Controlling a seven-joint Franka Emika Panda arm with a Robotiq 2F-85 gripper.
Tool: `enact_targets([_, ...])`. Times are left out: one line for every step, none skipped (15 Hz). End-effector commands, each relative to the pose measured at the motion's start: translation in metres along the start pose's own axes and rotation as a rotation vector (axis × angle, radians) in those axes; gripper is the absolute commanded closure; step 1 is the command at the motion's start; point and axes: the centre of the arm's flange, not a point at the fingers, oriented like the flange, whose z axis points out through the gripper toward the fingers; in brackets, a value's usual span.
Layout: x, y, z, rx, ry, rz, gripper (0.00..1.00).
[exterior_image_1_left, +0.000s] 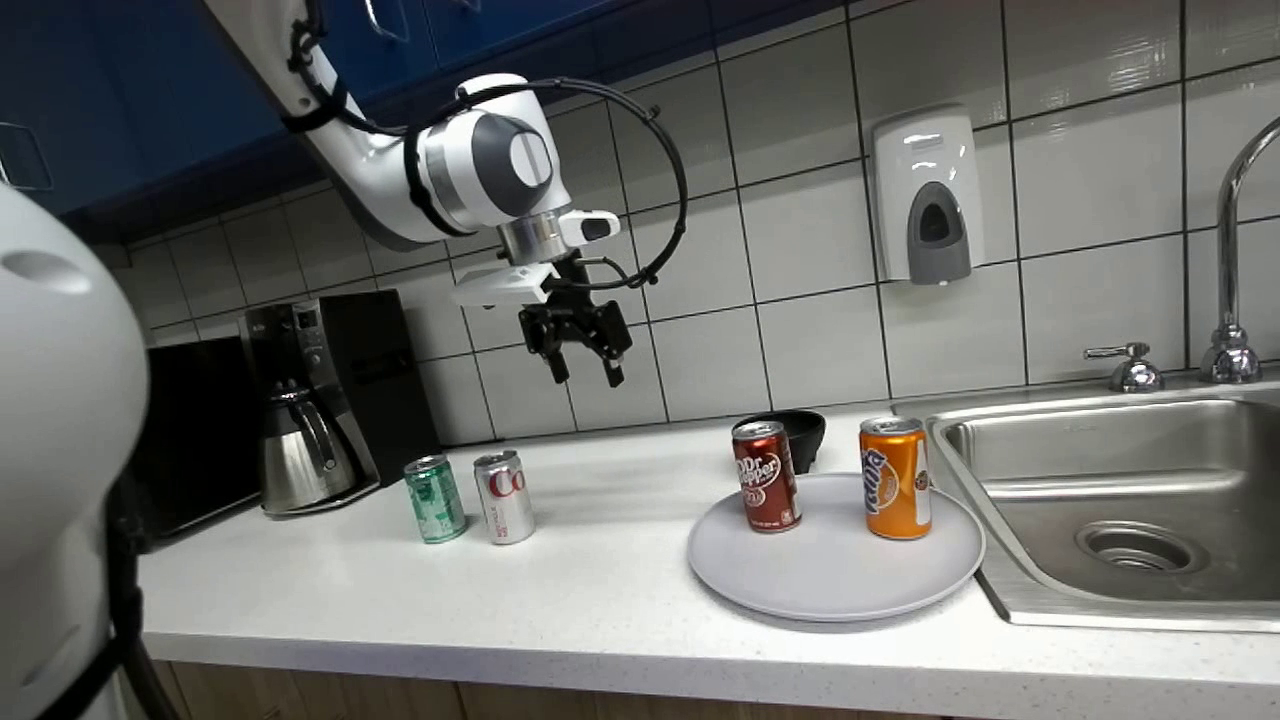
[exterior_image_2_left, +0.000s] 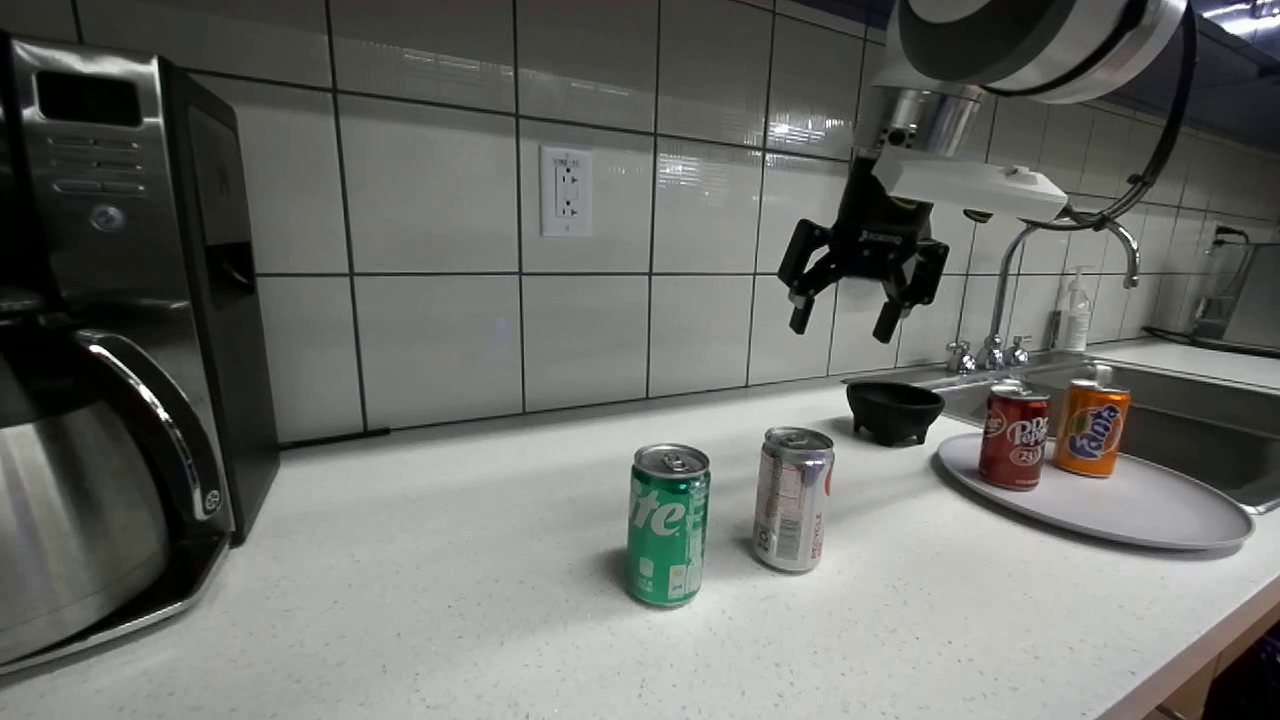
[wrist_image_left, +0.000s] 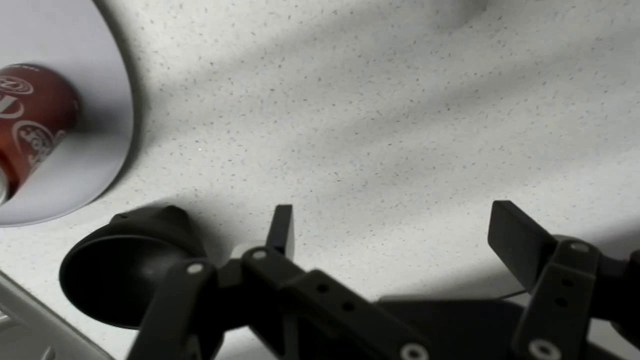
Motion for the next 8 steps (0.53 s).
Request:
enact_targets([-0.005,-0.031,-0.011,0.011,-0.019,-0.002,0.00])
enact_targets([-0.008,-0.038,-0.012,0.015,-0.020,-0.010,0.00])
enact_targets([-0.010,-0.047,-0.012,0.021,-0.022,-0.020,0.00])
enact_targets([-0.013,-0.053,-0.012,0.025,-0.023,-0.030,0.00])
enact_targets([-0.014,-0.060,-0.012,0.029,-0.024,-0.037,0.00])
enact_targets([-0.016,-0.065,-0.012,0.033,-0.026,-0.040,0.00])
enact_targets([-0.019,-0.069,-0.012,0.038,-0.028,-0.043,0.00])
enact_targets([-0.021,-0.073,-0.012,0.041,-0.029,-0.043,0.00])
